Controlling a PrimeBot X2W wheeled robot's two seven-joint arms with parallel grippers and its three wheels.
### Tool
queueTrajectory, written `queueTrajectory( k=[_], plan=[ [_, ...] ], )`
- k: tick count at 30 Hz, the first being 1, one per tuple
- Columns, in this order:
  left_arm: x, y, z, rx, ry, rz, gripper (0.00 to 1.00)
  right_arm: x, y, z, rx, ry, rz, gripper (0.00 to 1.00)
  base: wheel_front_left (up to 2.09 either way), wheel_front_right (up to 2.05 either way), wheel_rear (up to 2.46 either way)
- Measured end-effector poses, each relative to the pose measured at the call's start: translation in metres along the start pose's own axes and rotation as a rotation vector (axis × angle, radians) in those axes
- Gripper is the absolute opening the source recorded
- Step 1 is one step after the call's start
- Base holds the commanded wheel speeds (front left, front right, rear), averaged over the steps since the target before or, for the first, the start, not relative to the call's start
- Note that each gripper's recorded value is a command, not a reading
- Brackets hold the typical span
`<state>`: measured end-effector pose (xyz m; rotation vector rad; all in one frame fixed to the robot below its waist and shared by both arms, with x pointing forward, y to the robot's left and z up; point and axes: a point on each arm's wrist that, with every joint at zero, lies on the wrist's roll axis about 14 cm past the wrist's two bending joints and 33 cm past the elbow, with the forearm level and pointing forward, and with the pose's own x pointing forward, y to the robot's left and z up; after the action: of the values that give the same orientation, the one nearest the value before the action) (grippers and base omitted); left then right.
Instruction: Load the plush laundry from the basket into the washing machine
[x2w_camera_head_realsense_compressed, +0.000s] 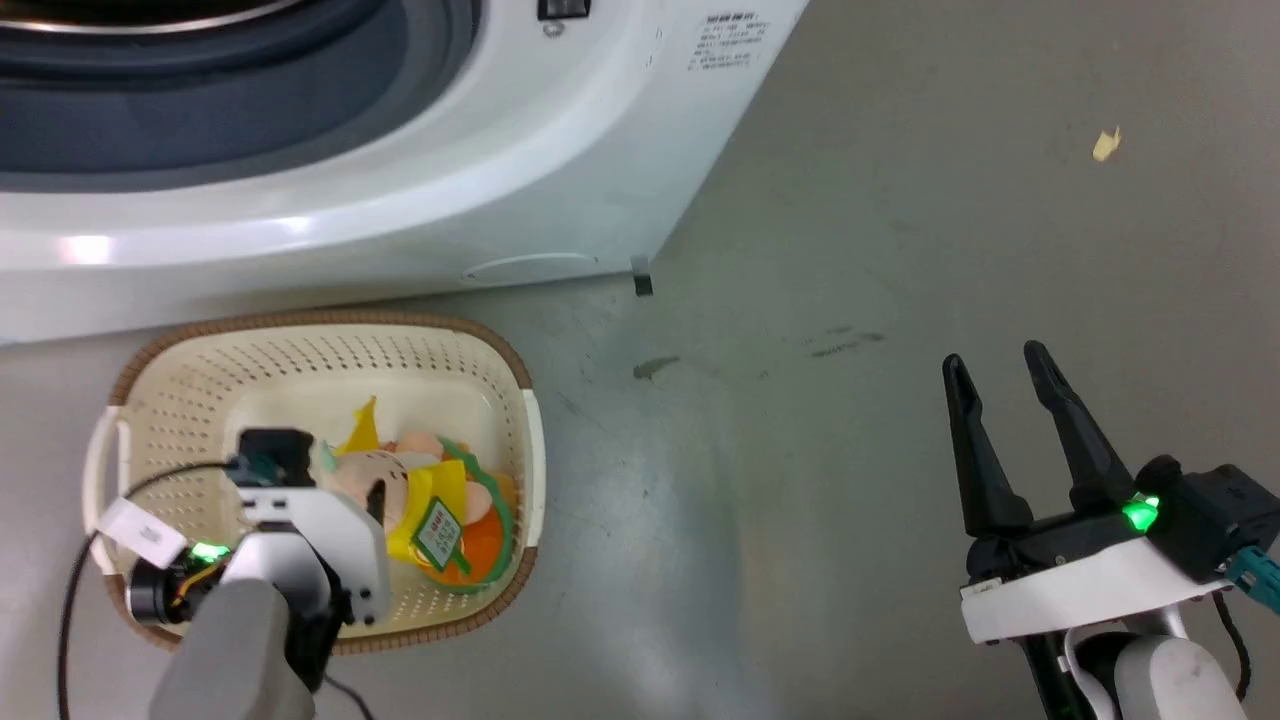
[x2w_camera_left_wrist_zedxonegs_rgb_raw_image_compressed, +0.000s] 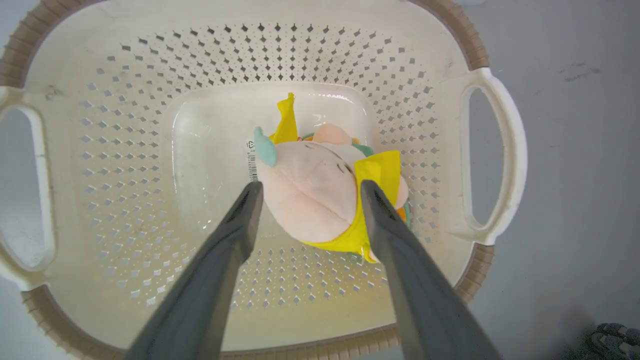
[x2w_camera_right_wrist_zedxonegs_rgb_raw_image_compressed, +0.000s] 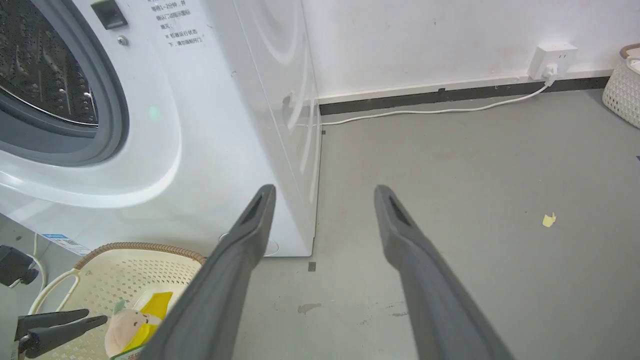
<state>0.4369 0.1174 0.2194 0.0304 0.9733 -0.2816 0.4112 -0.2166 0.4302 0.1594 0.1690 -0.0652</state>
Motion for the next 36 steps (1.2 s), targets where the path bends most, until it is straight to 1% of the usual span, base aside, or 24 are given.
queueTrajectory(
  k=[3, 11, 16, 17, 18, 19, 23, 29, 33, 36],
  plan=[
    [0.012, 0.001, -0.004, -0.043, 0.045, -0.004, 1.00, 0.001, -0.003, -0.007, 0.007, 0.017, -0.011, 1.00, 0.00, 0.00, 0.00],
    [0.037, -0.004, -0.034, -0.014, 0.211, -0.026, 1.00, 0.008, -0.008, -0.021, 0.022, 0.039, -0.027, 1.00, 0.00, 0.00, 0.00],
    [0.053, -0.004, -0.042, -0.016, 0.255, -0.034, 1.00, 0.013, -0.011, -0.028, 0.032, 0.050, -0.036, 1.00, 0.00, 0.00, 0.00],
    [0.056, -0.004, -0.044, -0.019, 0.267, -0.035, 0.91, 0.013, -0.012, -0.030, 0.033, 0.054, -0.038, 1.00, 0.00, 0.00, 0.00],
    [0.058, -0.004, -0.048, -0.023, 0.282, -0.036, 0.13, 0.014, -0.012, -0.032, 0.033, 0.058, -0.040, 1.00, 0.00, 0.00, 0.00],
    [0.061, -0.004, -0.050, -0.024, 0.293, -0.038, 0.00, 0.015, -0.013, -0.033, 0.036, 0.057, -0.041, 1.00, 0.00, 0.00, 0.00],
    [0.069, -0.006, -0.062, -0.031, 0.333, -0.045, 0.00, 0.019, -0.014, -0.035, 0.042, 0.054, -0.045, 1.00, 0.00, 0.00, 0.00],
    [0.077, -0.005, -0.068, -0.031, 0.337, -0.047, 0.00, 0.022, -0.019, -0.028, 0.038, 0.029, -0.056, 1.00, 0.00, 0.00, 0.00],
    [0.068, -0.006, -0.062, -0.051, 0.311, -0.052, 0.00, 0.021, -0.020, -0.015, 0.038, -0.012, -0.056, 1.00, 0.00, 0.00, 0.00],
    [0.060, -0.004, -0.051, -0.059, 0.260, -0.051, 0.00, 0.019, -0.018, -0.003, 0.026, -0.048, -0.050, 1.00, 0.00, 0.00, 0.00]
  ],
)
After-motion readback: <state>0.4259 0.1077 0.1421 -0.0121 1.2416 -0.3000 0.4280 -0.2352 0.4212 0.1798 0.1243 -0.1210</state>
